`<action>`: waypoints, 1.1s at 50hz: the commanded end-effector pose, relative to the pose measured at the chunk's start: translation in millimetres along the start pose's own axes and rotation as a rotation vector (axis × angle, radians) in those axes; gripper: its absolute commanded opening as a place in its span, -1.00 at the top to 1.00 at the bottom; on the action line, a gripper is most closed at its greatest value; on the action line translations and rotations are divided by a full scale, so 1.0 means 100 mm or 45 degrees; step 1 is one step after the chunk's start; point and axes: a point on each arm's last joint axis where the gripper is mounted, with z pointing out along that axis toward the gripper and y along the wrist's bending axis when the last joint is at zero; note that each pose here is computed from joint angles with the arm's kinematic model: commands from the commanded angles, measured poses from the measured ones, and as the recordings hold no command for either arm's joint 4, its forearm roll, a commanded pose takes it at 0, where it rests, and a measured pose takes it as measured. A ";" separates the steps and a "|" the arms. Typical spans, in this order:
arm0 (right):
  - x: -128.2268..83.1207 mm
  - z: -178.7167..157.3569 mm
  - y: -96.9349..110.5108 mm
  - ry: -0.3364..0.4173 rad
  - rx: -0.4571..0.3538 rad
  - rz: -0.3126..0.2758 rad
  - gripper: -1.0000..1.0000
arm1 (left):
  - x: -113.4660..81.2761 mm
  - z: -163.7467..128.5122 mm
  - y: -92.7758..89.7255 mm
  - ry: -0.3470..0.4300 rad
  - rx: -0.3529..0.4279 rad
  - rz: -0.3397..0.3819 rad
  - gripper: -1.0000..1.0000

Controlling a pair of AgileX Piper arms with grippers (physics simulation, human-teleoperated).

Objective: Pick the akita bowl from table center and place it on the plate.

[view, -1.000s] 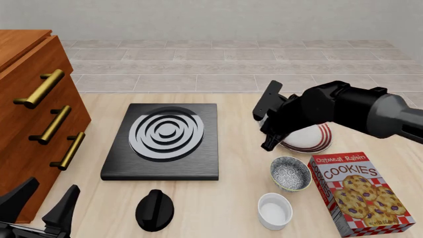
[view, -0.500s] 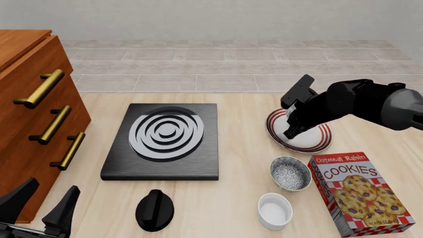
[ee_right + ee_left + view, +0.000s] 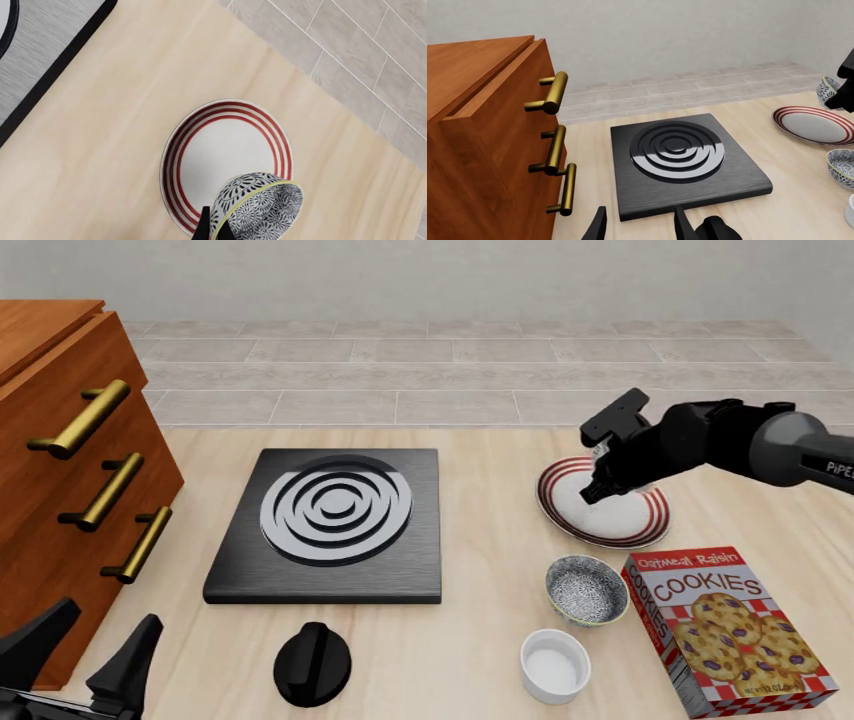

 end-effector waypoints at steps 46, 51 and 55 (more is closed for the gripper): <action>0.17 0.62 0.04 0.065 -0.026 0.055 1.00 | 0.00 0.01 0.00 0.007 0.009 0.004 -1.00; 0.19 0.63 0.06 0.073 -0.030 0.060 1.00 | 0.00 0.01 0.00 0.008 0.010 0.004 -1.00; 0.21 0.64 0.04 0.073 -0.024 0.057 -1.00 | 0.00 0.01 -0.01 0.010 0.011 0.004 -1.00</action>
